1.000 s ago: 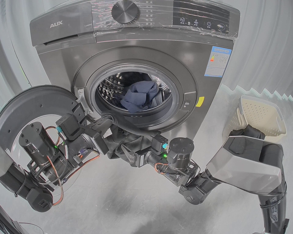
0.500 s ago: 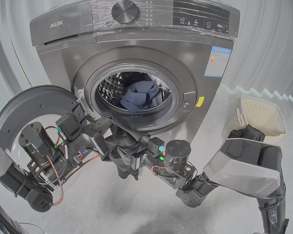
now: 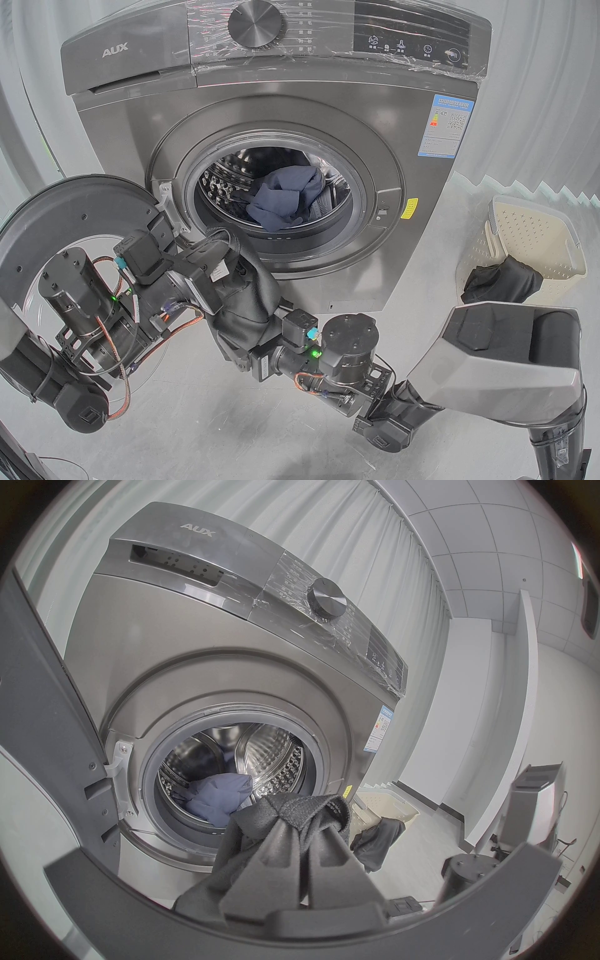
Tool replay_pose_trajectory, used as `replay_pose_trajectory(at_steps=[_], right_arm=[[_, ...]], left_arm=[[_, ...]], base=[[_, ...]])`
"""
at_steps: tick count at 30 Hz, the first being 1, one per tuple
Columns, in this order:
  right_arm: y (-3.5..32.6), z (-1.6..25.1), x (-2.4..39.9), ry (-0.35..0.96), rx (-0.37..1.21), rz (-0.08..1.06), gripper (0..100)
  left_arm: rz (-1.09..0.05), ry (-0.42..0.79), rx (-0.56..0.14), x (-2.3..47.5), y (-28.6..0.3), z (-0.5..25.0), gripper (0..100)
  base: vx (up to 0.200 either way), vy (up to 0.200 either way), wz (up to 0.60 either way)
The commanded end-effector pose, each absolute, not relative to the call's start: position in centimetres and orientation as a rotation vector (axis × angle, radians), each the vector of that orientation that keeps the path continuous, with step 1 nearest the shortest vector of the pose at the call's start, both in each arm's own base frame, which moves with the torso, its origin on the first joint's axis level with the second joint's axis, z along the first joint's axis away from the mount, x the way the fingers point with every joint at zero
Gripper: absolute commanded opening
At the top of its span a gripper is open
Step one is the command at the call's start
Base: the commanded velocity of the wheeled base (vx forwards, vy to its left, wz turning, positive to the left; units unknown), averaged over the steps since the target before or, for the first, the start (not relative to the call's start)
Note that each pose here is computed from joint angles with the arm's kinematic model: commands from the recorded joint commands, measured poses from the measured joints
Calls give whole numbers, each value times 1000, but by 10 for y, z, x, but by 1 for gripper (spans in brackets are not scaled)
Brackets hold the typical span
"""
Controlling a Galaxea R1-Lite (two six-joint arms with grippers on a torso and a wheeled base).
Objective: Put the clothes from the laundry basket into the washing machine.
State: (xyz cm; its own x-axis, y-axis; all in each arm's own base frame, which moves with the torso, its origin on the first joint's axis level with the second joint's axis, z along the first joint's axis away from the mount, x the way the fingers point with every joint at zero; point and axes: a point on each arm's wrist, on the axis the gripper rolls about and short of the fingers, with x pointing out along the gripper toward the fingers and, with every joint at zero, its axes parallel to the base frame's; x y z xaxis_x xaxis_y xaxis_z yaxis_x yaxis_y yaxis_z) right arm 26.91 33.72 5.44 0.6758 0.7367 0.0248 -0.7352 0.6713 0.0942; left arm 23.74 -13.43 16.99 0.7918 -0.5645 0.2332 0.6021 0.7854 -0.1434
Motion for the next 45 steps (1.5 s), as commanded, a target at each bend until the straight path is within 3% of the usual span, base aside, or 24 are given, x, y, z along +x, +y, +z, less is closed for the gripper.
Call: replay_pose_trajectory(at_steps=[1,23,28,36,45], right_arm=[[345,57,258,13,103,861,100],[361,56,262,-23,121,898,100],[367,35,282,-17,115,859,100],[344,40,315,-35,121,746,100],[332,42,322,-33,116,717,100]], left_arm=[[-624,-179,-214,239,-134,169,0],[-620,-193,-218,240,-135,172,0],[-619,-204,-220,239,-134,175,0],[-624,-198,-221,239,-136,173,0],[-616,-201,-220,241,-134,174,0]], base=[[0,0,0],[0,0,0],[0,0,0],[0,0,0],[0,0,0]])
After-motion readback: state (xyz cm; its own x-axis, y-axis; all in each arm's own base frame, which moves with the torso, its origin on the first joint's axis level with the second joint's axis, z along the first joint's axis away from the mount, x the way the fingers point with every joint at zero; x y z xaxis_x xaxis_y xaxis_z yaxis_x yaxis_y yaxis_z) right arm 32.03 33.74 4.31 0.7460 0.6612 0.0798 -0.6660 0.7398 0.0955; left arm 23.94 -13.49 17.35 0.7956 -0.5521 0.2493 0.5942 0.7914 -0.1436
